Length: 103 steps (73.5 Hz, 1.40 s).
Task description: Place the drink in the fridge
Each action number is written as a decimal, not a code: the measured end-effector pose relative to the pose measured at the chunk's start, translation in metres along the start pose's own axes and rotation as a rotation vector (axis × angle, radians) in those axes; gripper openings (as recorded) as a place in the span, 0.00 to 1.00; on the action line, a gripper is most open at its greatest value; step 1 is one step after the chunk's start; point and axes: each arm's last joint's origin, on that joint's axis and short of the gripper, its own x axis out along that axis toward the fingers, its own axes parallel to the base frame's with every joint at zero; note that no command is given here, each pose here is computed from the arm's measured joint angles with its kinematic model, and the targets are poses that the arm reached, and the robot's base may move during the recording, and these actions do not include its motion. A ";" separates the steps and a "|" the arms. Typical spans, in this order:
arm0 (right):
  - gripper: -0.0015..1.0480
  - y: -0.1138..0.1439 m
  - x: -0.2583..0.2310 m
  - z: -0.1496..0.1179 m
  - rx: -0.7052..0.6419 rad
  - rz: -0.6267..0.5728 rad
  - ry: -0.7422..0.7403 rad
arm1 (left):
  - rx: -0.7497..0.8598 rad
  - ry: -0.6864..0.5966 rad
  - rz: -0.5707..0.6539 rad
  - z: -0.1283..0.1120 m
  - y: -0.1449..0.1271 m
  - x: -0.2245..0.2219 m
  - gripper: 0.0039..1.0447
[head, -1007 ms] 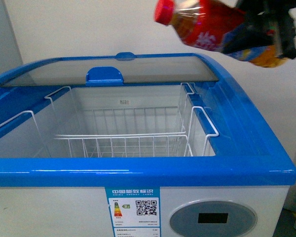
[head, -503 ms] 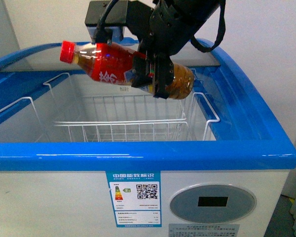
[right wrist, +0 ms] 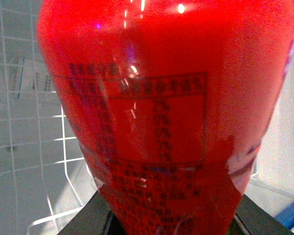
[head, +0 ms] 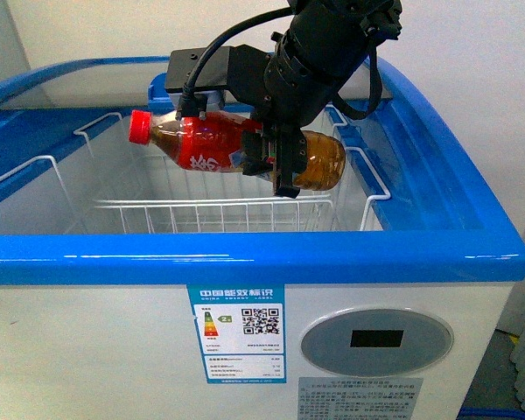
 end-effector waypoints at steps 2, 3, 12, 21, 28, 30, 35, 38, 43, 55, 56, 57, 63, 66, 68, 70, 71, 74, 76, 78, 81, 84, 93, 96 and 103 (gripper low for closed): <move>0.35 0.000 0.002 -0.001 0.001 0.002 0.003 | 0.000 0.000 0.000 0.000 0.000 0.000 0.02; 0.35 0.001 0.004 -0.002 0.002 0.004 0.006 | 0.000 0.000 0.000 0.000 0.000 0.000 0.02; 0.35 0.006 0.020 -0.007 0.008 0.020 0.023 | 0.000 0.000 0.000 0.000 0.000 0.000 0.02; 0.35 0.009 0.037 -0.010 0.012 0.035 0.035 | 0.000 0.000 0.000 0.000 0.000 0.000 0.02; 0.35 0.009 0.042 -0.011 0.012 0.030 0.048 | 0.000 0.000 0.000 0.000 0.000 0.000 0.02; 0.35 0.008 0.042 -0.011 0.013 0.028 0.046 | 0.000 0.000 0.000 0.000 0.000 0.000 0.02; 0.35 0.007 0.044 -0.012 0.013 0.016 0.046 | 0.000 0.000 0.000 0.000 0.000 0.000 0.02; 0.35 0.006 0.046 -0.012 0.013 0.009 0.052 | 0.000 0.000 0.000 0.000 0.000 0.000 0.02; 0.35 0.005 0.048 -0.013 0.013 0.002 0.053 | 0.000 0.000 0.000 0.000 0.000 0.000 0.02; 0.35 0.002 0.053 -0.012 0.010 -0.016 0.055 | 0.000 0.000 0.000 0.000 0.000 0.000 0.09; 0.35 0.002 0.053 -0.011 0.010 -0.016 0.054 | 0.000 0.000 0.000 0.000 0.000 0.000 0.11; 0.35 0.002 0.054 -0.011 0.010 -0.015 0.054 | 0.000 0.000 0.000 0.000 0.000 0.000 0.13; 0.54 0.000 0.054 -0.008 0.020 -0.010 0.049 | 0.000 0.000 0.000 0.000 0.000 0.000 0.32; 0.62 -0.001 0.053 -0.007 0.026 -0.004 0.046 | 0.000 0.000 0.000 0.000 0.000 0.000 0.40; 0.69 0.000 0.053 -0.007 0.033 0.007 0.038 | 0.000 0.000 0.000 0.000 0.000 0.000 0.47; 0.75 0.001 0.053 -0.006 0.036 0.012 0.036 | 0.000 0.000 0.000 0.000 0.000 0.000 0.54; 0.78 0.001 0.053 -0.006 0.038 0.016 0.035 | 0.000 0.000 0.000 0.000 0.000 0.000 0.57; 0.85 0.002 0.053 -0.005 0.044 0.024 0.030 | 0.000 0.000 0.000 0.000 0.000 0.000 0.66; 0.88 0.002 0.053 -0.004 0.049 0.026 0.028 | 0.000 0.000 0.000 0.000 0.000 0.000 0.69; 0.93 0.003 0.053 -0.004 0.051 0.026 0.027 | 0.000 0.000 0.000 0.000 0.000 0.000 0.74; 0.94 0.003 0.053 -0.004 0.059 0.030 0.023 | 0.000 0.000 0.000 0.000 0.000 0.000 0.83; 0.93 0.003 0.052 -0.004 0.069 0.032 0.016 | 0.000 0.000 0.000 0.000 0.000 0.000 0.91; 0.93 0.001 0.041 -0.003 0.126 0.031 -0.003 | 0.002 0.000 0.000 0.000 0.000 0.000 0.92; 0.93 -0.002 0.033 -0.002 0.150 0.019 -0.016 | 0.002 0.000 0.000 0.000 0.000 0.000 0.92; 0.93 -0.016 0.001 0.000 0.242 -0.021 -0.077 | 0.002 0.000 0.000 0.000 0.000 0.000 0.92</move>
